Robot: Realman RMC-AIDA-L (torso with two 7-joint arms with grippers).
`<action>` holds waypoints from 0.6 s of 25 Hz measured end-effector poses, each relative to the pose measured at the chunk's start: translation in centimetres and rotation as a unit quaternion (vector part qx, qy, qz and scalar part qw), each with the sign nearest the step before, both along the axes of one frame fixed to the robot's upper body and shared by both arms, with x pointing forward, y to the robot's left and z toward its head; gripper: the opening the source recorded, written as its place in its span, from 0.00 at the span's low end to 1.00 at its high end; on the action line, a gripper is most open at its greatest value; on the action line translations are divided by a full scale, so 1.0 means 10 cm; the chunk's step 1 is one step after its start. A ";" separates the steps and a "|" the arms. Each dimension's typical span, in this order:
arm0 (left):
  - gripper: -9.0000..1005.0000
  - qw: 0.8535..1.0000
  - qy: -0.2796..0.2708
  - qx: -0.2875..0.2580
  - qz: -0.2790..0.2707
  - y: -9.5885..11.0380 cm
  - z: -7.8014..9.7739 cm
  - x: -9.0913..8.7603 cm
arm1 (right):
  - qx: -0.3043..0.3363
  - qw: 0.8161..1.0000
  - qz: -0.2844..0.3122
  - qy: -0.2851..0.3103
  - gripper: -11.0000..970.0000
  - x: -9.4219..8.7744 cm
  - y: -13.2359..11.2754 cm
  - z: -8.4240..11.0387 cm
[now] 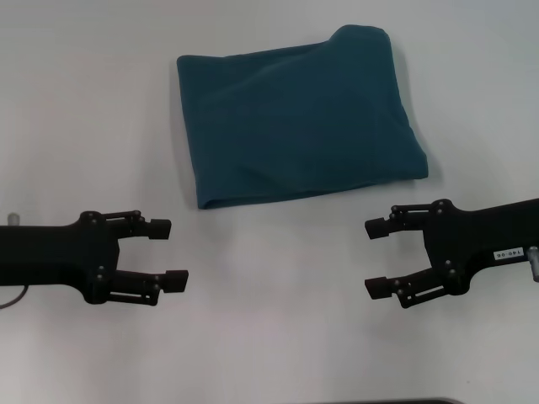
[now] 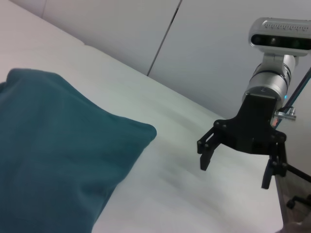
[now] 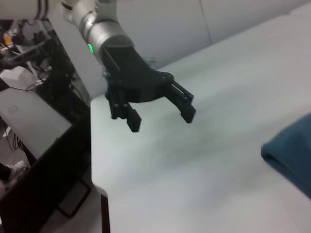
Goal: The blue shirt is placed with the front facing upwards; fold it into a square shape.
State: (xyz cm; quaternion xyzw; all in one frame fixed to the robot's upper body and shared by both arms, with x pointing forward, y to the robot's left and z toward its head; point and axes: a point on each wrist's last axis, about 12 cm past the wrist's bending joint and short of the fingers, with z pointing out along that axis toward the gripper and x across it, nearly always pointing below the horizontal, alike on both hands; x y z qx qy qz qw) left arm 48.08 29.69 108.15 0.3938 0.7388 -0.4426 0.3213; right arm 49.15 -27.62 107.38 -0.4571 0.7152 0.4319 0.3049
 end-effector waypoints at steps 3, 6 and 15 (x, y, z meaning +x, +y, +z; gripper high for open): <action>0.90 1.000 0.000 0.000 0.001 0.01 -0.01 -0.01 | 0.010 1.000 0.004 -0.008 0.97 0.02 0.03 0.02; 0.90 1.000 0.004 -0.001 0.003 0.01 -0.04 -0.05 | 0.018 1.000 0.013 -0.011 0.97 0.02 0.09 0.00; 0.90 1.000 0.003 0.001 0.008 0.07 -0.06 -0.09 | 0.033 0.999 0.032 -0.011 0.97 0.05 0.21 -0.06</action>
